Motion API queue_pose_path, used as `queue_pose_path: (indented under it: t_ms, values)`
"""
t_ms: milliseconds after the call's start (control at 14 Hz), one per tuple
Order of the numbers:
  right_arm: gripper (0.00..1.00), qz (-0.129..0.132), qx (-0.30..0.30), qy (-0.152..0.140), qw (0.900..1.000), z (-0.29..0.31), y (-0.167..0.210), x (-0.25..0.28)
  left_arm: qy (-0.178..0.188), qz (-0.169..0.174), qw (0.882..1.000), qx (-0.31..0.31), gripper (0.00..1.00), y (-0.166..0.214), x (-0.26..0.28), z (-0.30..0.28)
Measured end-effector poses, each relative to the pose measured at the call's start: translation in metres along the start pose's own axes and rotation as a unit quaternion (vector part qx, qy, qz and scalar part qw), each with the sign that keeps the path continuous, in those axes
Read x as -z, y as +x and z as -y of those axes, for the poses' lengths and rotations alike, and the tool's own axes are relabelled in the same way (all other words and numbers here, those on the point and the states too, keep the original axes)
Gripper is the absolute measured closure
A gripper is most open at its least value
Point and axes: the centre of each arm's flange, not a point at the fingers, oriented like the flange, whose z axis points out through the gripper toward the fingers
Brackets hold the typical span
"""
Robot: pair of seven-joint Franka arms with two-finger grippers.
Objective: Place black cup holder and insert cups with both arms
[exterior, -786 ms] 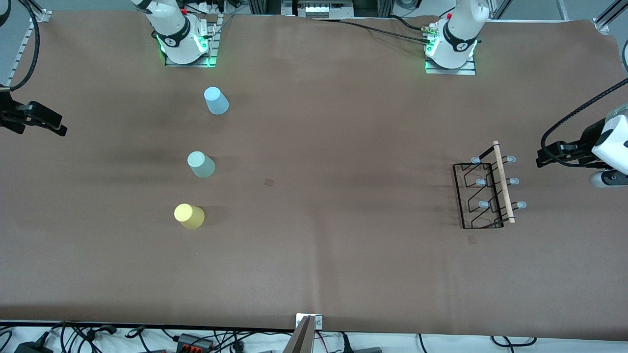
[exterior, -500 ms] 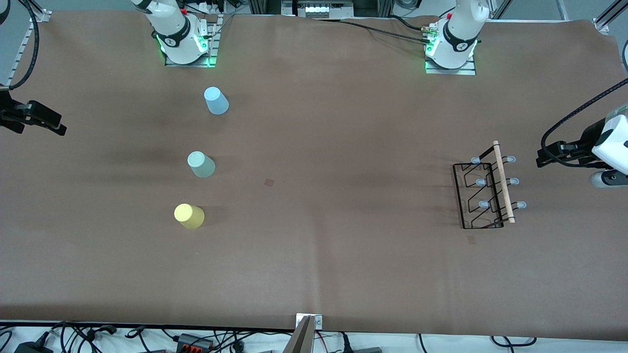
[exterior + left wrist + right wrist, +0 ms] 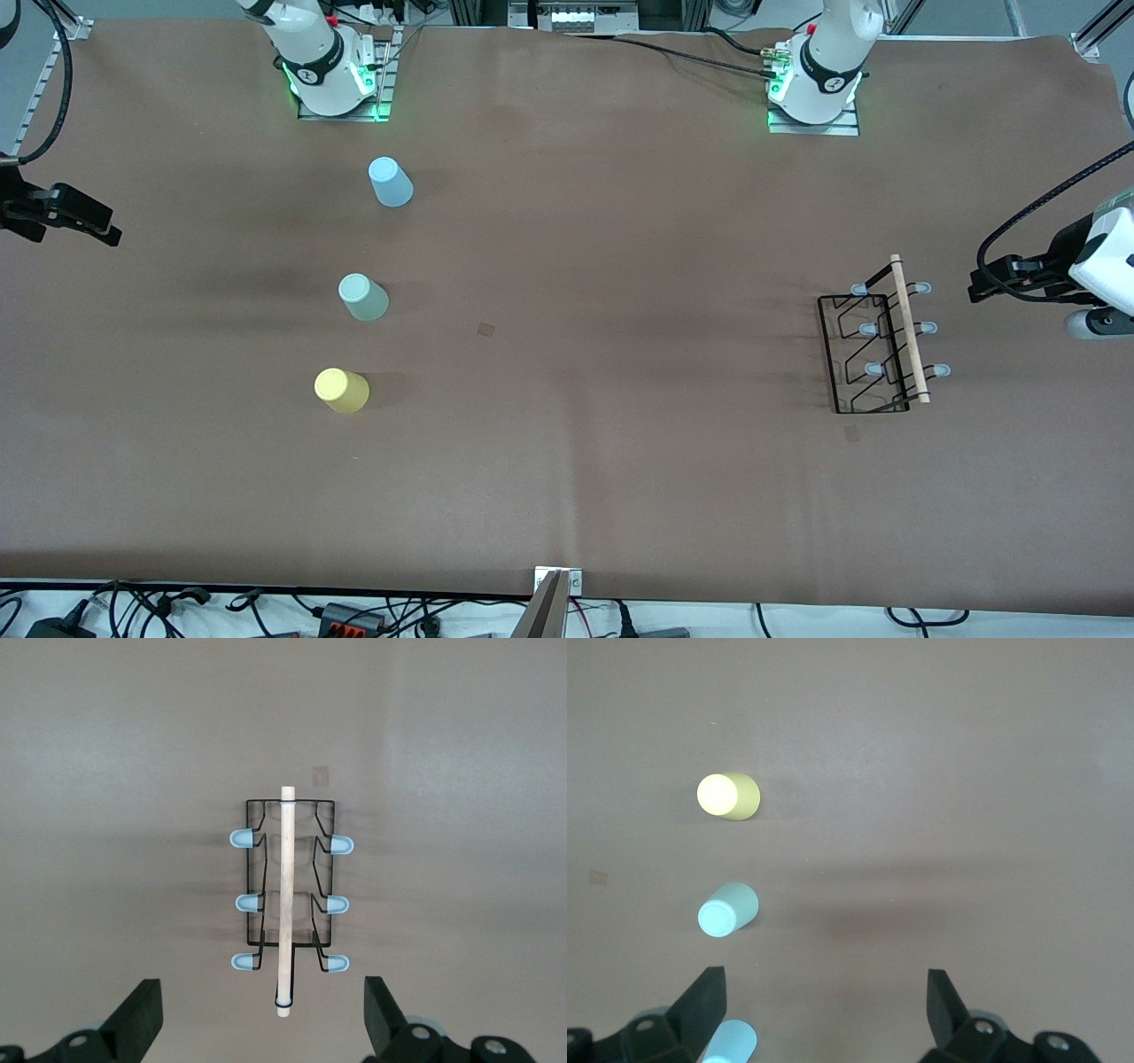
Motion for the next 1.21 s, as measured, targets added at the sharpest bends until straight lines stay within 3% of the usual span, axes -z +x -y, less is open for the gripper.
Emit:
queue_pose_path:
  t_ms: [500, 857, 1000, 1214]
  values:
    - [0.00, -0.007, 0.005, 0.000, 1.000, 0.005, 0.003, -0.001, 0.001, 0.007, 1.000, -0.003, 0.00, 0.002, -0.007, -0.003]
    - [0.00, -0.003, 0.009, 0.000, 1.000, 0.010, 0.006, -0.006, 0.005, 0.037, 0.999, -0.014, 0.00, 0.025, -0.067, -0.003]
    - [0.00, 0.009, 0.011, 0.001, 1.000, 0.012, 0.009, -0.020, 0.006, 0.035, 0.999, -0.023, 0.00, 0.036, -0.106, 0.008]
    - [0.00, 0.049, 0.025, 0.003, 0.998, 0.029, 0.024, -0.068, 0.006, 0.042, 0.999, -0.025, 0.00, 0.035, -0.157, 0.016]
